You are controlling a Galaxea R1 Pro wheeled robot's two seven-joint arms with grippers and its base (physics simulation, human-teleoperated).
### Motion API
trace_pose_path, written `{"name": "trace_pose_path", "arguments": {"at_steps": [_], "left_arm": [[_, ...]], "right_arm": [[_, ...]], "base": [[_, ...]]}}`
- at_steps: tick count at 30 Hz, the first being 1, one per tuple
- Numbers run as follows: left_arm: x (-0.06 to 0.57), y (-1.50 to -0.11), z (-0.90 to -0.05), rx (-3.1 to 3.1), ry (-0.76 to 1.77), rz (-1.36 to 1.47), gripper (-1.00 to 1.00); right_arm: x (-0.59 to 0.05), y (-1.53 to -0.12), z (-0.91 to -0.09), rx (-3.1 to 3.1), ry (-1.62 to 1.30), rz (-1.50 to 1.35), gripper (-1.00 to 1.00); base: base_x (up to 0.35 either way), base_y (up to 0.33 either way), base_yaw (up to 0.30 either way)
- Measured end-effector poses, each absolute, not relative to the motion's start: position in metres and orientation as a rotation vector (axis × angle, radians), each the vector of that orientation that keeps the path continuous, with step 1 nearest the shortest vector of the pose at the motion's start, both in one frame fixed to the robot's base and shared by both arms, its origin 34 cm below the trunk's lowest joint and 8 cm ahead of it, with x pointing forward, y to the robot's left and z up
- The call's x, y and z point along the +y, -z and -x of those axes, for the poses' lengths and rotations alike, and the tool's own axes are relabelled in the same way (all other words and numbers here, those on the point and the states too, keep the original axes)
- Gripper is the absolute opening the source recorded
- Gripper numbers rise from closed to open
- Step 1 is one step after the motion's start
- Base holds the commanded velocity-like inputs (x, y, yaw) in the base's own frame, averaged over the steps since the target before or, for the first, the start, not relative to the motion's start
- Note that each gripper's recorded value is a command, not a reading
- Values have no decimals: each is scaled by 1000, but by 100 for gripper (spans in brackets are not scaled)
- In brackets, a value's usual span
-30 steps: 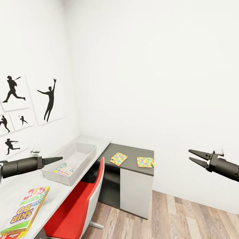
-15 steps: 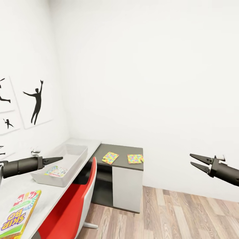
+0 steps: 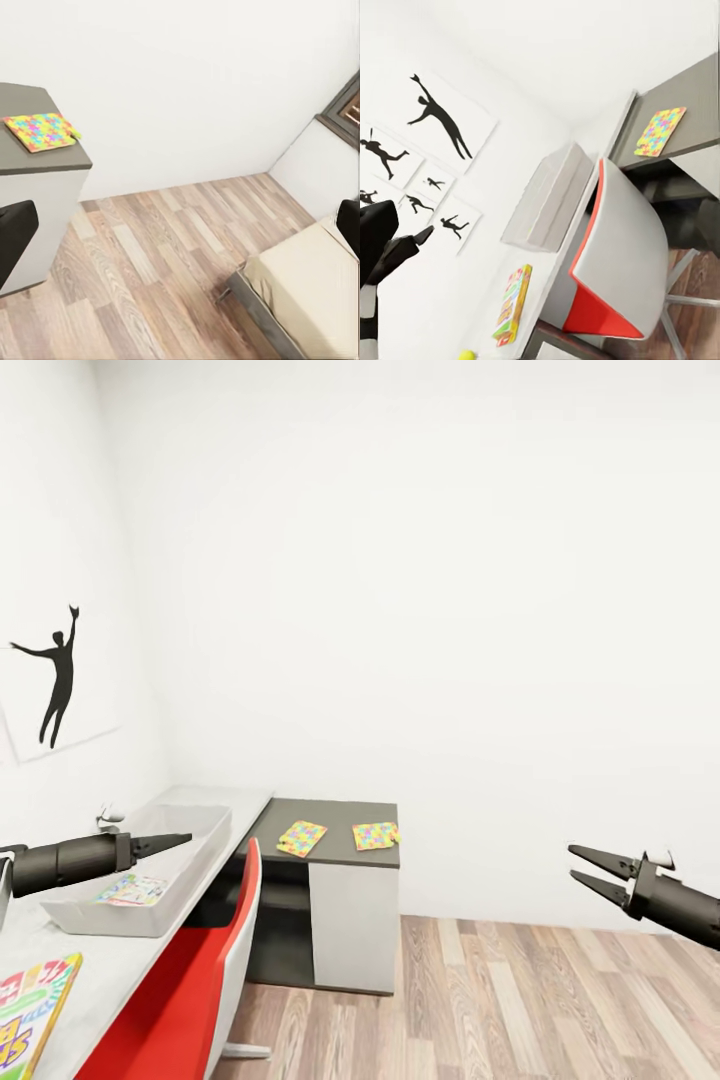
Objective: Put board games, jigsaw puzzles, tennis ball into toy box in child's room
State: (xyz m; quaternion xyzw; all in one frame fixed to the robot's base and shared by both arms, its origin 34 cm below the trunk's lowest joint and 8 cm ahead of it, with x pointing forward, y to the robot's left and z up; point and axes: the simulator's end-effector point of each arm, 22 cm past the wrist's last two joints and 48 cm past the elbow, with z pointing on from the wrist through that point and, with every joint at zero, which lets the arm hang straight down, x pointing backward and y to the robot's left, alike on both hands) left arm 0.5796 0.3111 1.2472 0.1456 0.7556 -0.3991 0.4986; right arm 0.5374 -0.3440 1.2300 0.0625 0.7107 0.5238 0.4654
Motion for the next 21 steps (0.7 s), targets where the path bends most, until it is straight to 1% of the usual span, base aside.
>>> {"name": "trace_pose_path", "arguments": {"at_steps": [9, 16, 21], "left_arm": [[302, -1248, -577, 1814, 988, -360, 100], [278, -1250, -570, 1757, 1052, -422, 100], [273, -1247, -568, 1746, 1059, -443, 100]], "right_arm": [[-310, -1214, -514, 1676, -1394, -192, 100], [-309, -1201, -496, 1563, -1420, -249, 100], [-314, -1198, -481, 1491, -1385, -211, 100]], "base": [[-4, 0, -251], [0, 0, -269], [0, 0, -277]]}}
